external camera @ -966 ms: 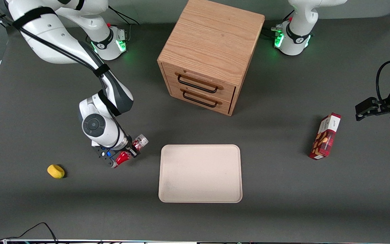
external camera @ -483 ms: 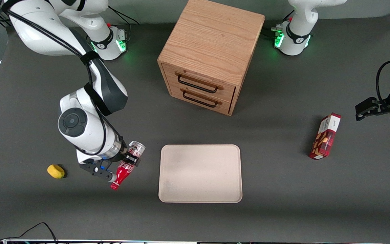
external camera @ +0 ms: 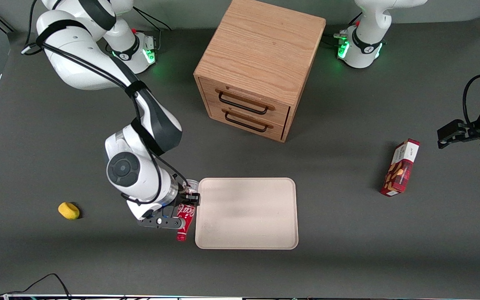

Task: Place coke bottle on tray
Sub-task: 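Lift the bottle and carry it over the cream tray, then lower the bottle onto the tray near its rim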

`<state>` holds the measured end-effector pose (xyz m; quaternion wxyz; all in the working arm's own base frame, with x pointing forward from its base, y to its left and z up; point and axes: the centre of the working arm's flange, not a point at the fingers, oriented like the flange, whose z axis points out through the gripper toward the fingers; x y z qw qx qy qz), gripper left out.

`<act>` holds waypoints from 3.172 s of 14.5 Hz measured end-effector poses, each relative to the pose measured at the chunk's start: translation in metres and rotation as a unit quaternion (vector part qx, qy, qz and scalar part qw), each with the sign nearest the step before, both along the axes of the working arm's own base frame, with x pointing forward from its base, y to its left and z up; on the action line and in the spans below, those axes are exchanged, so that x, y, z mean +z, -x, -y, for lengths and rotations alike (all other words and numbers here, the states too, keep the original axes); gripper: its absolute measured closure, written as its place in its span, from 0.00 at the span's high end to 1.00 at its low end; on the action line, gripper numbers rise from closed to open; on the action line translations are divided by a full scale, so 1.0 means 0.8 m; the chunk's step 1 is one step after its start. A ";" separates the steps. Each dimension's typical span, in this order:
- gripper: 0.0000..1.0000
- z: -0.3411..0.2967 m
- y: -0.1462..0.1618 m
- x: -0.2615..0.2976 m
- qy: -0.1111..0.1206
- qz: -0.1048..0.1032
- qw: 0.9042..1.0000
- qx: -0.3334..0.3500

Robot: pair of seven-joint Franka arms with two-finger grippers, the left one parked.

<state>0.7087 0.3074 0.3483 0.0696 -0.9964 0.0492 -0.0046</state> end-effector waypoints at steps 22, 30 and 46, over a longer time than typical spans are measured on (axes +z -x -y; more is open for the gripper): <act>0.59 -0.037 0.002 -0.202 0.006 -0.021 0.997 0.068; 1.00 -0.046 0.003 -0.208 0.009 -0.001 0.997 0.076; 1.00 -0.047 -0.002 -0.201 0.004 0.012 0.997 0.075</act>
